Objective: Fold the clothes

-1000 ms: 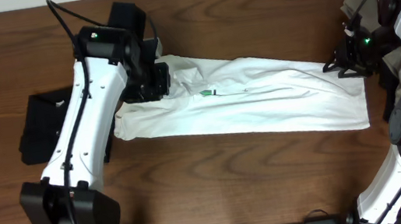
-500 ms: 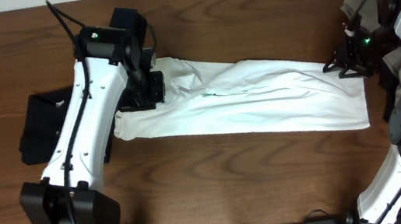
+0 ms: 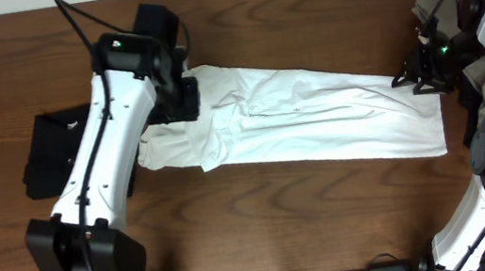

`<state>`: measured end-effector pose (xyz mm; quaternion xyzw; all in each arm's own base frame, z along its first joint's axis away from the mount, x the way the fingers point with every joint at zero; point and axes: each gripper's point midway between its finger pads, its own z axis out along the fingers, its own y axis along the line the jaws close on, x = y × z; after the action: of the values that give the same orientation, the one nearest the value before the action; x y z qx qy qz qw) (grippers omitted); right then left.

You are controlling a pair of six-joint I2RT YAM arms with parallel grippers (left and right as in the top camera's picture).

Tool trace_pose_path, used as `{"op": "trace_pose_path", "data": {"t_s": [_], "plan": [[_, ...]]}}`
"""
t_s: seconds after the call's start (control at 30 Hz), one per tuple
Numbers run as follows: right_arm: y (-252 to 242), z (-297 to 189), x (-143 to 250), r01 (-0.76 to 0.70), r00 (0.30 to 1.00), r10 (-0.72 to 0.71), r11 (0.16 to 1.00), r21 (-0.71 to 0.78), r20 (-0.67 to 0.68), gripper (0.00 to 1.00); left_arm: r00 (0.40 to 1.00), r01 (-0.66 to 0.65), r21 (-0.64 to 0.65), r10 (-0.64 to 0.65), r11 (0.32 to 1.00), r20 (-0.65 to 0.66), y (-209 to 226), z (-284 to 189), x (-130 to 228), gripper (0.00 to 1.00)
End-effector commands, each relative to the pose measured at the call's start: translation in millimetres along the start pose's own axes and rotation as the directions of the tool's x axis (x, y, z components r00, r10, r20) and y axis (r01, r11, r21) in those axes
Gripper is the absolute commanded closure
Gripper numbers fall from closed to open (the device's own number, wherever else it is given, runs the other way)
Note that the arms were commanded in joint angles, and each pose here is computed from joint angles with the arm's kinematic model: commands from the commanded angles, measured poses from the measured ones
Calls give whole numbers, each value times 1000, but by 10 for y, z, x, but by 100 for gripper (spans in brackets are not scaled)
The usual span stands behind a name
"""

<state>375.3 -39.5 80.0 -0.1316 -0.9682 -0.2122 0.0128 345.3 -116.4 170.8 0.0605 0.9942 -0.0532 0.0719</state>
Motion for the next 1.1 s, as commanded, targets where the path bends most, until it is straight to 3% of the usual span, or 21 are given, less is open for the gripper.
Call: {"op": "trace_pose_path", "data": {"t_s": [0.0,0.17,0.27,0.7,0.9,1.07], "plan": [[39,-26,-11,29,1000,-29,1000,4,9,47,991,-135,98,136,986,-3,-330,145,64,56],[40,-26,-5,28,1000,-28,1000,3,7,46,947,-321,114,320,940,33,-680,483,41,54],[40,-26,-3,27,1000,-27,1000,3,6,46,930,-367,77,365,927,33,-739,710,43,53],[39,-27,-42,34,999,-34,999,4,22,46,928,-372,-72,374,926,12,-559,1394,-191,47],[39,-27,-56,36,999,-36,999,5,27,46,933,-339,-180,354,923,58,-417,1369,-364,51],[39,-27,-71,39,999,-39,999,5,33,46,937,-326,-186,343,927,65,-369,1404,-405,50]]}}
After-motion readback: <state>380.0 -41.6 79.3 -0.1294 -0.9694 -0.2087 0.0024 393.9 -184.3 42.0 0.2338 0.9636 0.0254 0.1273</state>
